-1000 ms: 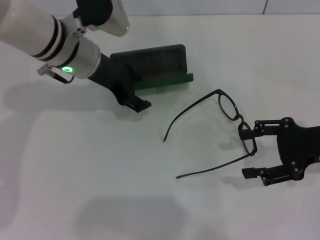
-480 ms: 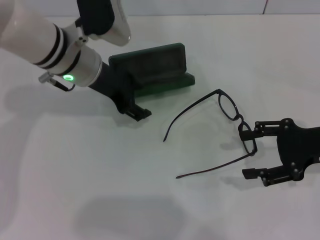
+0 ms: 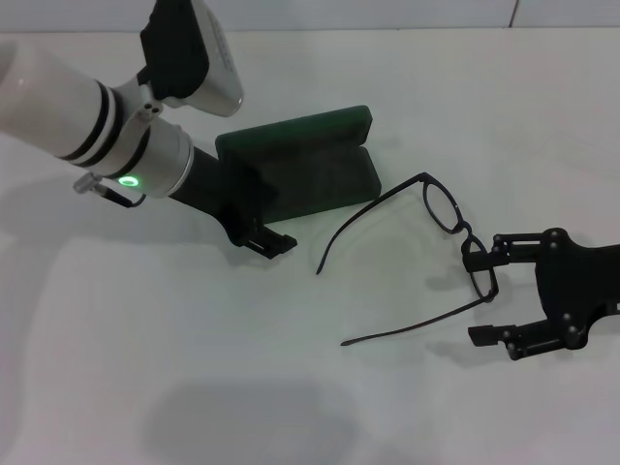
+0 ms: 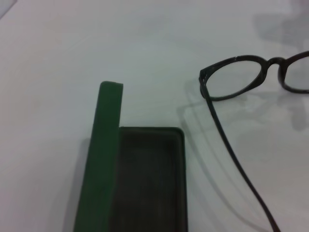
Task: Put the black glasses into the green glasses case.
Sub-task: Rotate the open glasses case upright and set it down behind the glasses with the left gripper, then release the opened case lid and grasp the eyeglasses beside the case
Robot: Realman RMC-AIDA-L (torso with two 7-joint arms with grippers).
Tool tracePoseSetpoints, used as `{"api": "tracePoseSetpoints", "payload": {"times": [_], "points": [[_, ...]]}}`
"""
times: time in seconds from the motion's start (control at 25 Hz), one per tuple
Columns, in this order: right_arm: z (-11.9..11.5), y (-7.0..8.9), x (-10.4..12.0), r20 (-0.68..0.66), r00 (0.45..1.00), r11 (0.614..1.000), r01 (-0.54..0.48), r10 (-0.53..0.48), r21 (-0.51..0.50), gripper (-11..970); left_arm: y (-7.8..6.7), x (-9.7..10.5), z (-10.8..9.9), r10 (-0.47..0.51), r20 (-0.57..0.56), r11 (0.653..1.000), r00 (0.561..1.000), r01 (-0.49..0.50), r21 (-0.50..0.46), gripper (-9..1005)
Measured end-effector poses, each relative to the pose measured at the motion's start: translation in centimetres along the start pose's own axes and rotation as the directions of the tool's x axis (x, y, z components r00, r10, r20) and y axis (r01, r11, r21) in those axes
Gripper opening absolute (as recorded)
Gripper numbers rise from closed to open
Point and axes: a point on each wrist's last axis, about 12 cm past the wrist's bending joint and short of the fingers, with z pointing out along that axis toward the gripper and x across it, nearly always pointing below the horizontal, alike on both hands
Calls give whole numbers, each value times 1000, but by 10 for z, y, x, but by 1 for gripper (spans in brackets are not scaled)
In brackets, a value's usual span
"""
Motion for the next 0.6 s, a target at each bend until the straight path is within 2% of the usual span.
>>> {"api": "tracePoseSetpoints", "payload": {"times": [0.2, 0.36, 0.52, 0.6], "points": [[0, 0, 0, 0, 1000, 1000, -2, 2, 1, 794, -2, 1, -5, -32, 55, 999, 998, 30, 30, 763], [0, 1, 1, 3, 1000, 1000, -8, 8, 3, 794, -3, 10, -27, -106, 198, 991, 974, 87, 102, 766], [-4, -1, 0, 19, 1000, 999, -17, 17, 31, 794, -11, 38, -50, -159, 359, 981, 920, 107, 161, 767], [-5, -2, 0, 28, 999, 999, -26, 25, 44, 794, -22, 61, -59, -179, 443, 978, 878, 109, 179, 766]]}}
